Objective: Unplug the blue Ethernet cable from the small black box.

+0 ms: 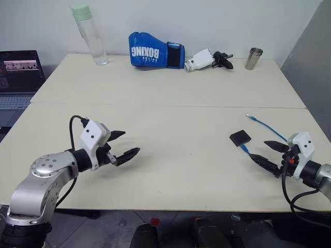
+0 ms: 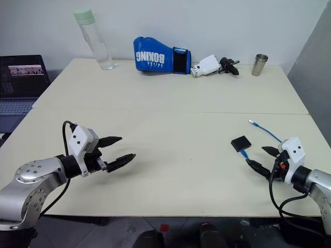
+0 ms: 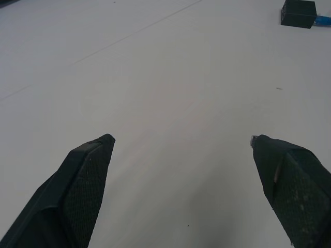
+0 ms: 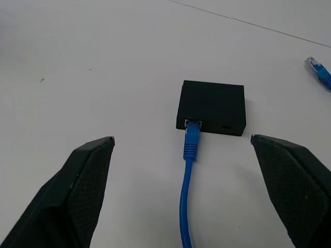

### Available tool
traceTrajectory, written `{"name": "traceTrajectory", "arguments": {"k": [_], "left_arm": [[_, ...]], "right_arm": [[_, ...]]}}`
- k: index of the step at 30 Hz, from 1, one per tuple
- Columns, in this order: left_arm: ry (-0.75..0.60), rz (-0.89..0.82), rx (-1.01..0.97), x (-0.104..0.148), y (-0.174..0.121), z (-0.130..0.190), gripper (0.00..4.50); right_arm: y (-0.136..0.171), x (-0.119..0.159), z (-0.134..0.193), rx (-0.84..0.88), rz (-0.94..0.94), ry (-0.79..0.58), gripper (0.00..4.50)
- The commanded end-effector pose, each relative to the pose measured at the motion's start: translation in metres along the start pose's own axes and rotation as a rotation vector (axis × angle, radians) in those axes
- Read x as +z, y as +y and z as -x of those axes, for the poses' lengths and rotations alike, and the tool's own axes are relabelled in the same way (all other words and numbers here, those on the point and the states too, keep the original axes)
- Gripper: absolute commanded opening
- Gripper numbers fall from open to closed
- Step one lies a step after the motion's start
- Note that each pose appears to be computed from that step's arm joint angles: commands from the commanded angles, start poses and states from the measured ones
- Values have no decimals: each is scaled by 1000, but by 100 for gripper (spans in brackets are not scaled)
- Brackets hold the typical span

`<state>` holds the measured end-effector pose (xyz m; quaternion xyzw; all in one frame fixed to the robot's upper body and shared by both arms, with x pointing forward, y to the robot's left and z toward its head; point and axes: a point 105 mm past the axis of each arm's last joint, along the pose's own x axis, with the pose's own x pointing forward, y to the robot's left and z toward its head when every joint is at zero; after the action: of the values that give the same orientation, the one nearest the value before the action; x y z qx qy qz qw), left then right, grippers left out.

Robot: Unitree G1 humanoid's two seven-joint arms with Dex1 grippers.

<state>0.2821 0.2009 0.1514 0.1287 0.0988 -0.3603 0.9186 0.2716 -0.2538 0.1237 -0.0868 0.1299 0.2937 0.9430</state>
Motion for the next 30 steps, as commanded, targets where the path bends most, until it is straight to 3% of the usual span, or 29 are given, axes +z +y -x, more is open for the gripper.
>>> {"name": "traceTrajectory", "arguments": {"k": [1,12,19,30], "left_arm": [[-46,-57,-17,19,-2,4,450],[-34,-73,-31,22,-4,4,450],[-15,-109,-156,27,-20,-2,450],[-16,-132,-341,37,-44,-13,450]], "right_arm": [[-6,10,6,-21,44,-32,448],[-7,9,7,-32,50,12,448],[-10,0,11,-75,-13,76,448],[-27,-10,-16,-171,-33,101,448]]}}
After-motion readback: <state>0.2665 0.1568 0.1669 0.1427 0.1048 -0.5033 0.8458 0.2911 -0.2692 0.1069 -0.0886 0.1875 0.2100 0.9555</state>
